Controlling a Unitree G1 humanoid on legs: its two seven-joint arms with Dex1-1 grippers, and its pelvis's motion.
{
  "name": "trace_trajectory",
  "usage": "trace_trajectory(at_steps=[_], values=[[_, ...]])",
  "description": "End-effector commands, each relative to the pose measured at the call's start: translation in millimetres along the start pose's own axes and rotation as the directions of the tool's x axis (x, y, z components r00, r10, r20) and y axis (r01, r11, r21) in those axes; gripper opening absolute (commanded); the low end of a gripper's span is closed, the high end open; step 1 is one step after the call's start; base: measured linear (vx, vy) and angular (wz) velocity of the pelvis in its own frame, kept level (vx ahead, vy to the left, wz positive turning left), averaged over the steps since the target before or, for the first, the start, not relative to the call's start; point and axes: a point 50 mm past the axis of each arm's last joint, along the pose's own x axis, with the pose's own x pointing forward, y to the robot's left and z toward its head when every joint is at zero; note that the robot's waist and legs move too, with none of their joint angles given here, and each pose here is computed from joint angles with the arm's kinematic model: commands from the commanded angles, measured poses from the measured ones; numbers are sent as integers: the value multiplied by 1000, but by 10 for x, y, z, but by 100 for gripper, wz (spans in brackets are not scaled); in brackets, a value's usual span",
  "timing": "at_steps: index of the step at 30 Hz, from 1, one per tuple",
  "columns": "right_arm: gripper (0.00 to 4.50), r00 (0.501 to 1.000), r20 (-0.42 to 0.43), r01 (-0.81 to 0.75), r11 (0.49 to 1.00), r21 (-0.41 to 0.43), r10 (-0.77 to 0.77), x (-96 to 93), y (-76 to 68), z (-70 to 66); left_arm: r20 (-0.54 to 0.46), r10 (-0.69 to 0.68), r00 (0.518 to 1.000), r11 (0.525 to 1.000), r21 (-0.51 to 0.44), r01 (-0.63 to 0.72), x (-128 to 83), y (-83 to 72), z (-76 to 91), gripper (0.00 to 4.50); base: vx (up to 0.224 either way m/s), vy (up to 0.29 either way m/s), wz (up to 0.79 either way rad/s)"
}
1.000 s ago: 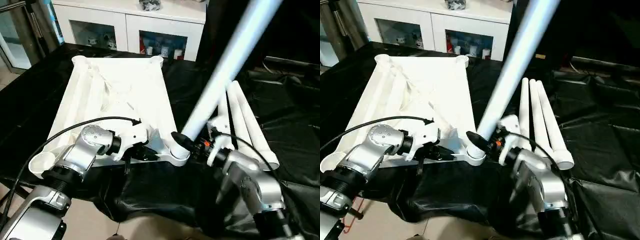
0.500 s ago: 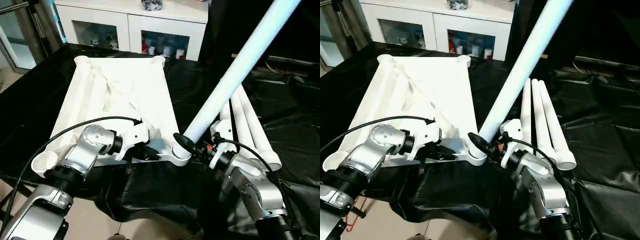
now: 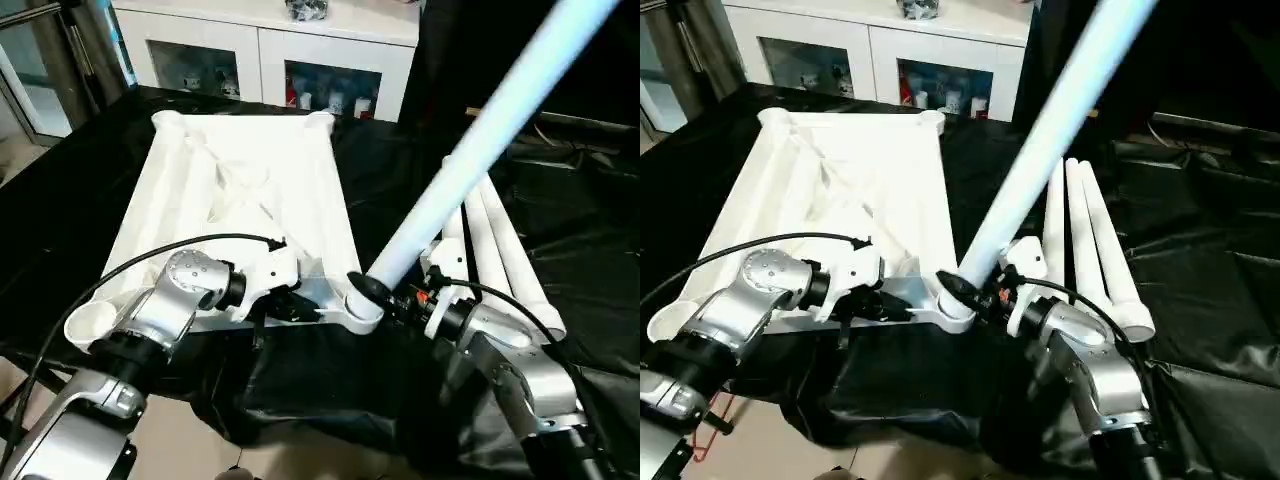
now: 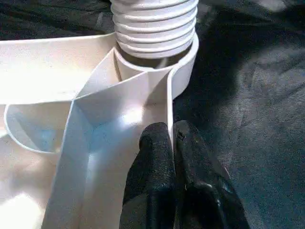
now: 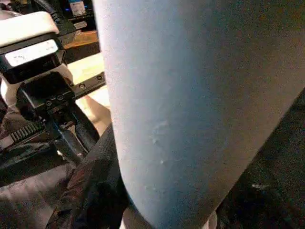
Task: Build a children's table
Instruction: Insert table leg to table base
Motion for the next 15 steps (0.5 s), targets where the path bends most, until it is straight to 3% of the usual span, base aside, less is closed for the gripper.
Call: trace_trajectory(at_steps=[1,15], values=[[193,999,-45,16,1000,5,-16,-77,-27,-54,-11,6,1000,999,41,-6,-50,21,63,0,0,0,0],[193,997,-67,-50,998,-43,47,-93,60,-9,-36,20,999,999,45,-19,-70,51,55,0,0,0,0]])
